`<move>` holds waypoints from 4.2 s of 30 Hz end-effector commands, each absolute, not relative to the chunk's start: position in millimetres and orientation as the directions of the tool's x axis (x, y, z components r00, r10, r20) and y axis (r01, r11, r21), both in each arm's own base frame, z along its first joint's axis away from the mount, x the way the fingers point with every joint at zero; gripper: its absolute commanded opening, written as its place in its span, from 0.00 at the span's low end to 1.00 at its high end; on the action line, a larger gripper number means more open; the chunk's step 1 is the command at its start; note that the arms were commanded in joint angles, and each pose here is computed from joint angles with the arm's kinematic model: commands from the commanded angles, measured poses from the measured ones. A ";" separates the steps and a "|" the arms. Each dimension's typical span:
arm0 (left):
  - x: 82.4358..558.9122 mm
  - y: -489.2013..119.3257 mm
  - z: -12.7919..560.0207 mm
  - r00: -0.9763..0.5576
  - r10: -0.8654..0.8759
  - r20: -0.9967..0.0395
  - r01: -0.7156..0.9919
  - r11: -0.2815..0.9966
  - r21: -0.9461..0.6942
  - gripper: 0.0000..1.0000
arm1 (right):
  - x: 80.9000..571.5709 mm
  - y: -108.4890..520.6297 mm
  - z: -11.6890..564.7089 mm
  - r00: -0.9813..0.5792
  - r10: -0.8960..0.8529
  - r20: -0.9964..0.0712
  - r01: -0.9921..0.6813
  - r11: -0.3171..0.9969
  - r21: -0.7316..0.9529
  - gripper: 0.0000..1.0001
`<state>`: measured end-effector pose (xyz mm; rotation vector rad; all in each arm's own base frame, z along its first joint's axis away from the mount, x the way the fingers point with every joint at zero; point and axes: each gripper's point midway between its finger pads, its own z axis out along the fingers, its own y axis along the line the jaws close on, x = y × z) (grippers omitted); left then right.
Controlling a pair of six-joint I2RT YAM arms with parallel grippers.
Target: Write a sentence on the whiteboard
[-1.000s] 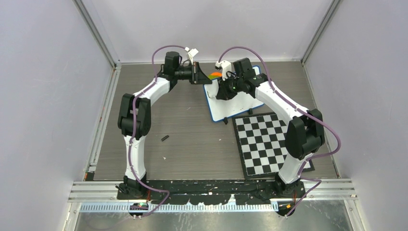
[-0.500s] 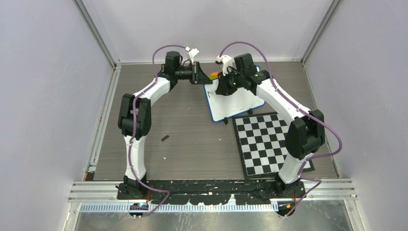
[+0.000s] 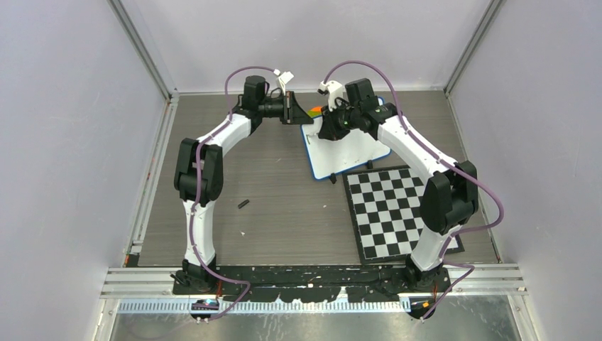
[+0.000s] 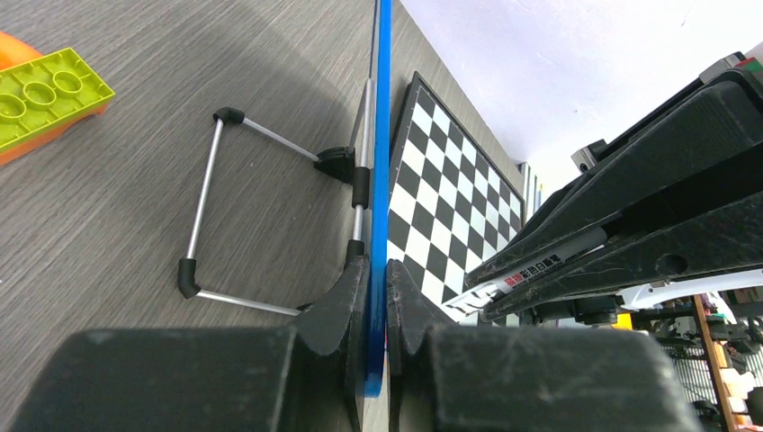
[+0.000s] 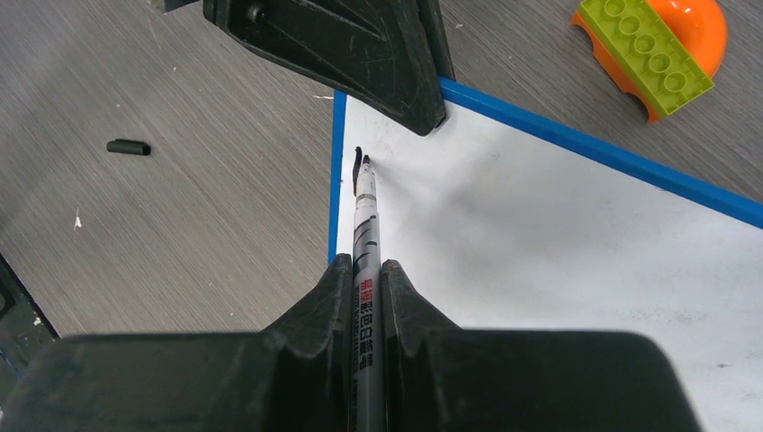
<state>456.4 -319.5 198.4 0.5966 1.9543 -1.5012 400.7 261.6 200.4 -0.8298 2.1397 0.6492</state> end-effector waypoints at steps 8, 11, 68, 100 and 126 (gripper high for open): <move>453.8 -325.3 203.4 -0.713 0.004 -0.701 0.677 0.263 -0.688 0.00 | 423.3 251.5 222.6 -0.472 -0.314 -0.824 -0.691 0.712 0.124 0.00; 454.2 -325.3 202.5 -0.715 0.003 -0.699 0.675 0.265 -0.689 0.00 | 421.7 245.9 221.2 -0.477 -0.314 -0.821 -0.683 0.720 0.122 0.00; 451.3 -324.7 199.4 -0.714 0.011 -0.700 0.676 0.268 -0.686 0.00 | 409.8 248.7 232.9 -0.487 -0.295 -0.822 -0.716 0.673 0.183 0.00; 450.0 -323.6 198.6 -0.712 0.011 -0.702 0.677 0.275 -0.682 0.00 | 401.3 233.7 194.7 -0.536 -0.346 -0.770 -0.685 0.711 0.158 0.00; 450.8 -324.0 198.2 -0.713 0.014 -0.701 0.677 0.275 -0.683 0.00 | 423.1 231.2 207.8 -0.524 -0.324 -0.787 -0.659 0.740 0.134 0.00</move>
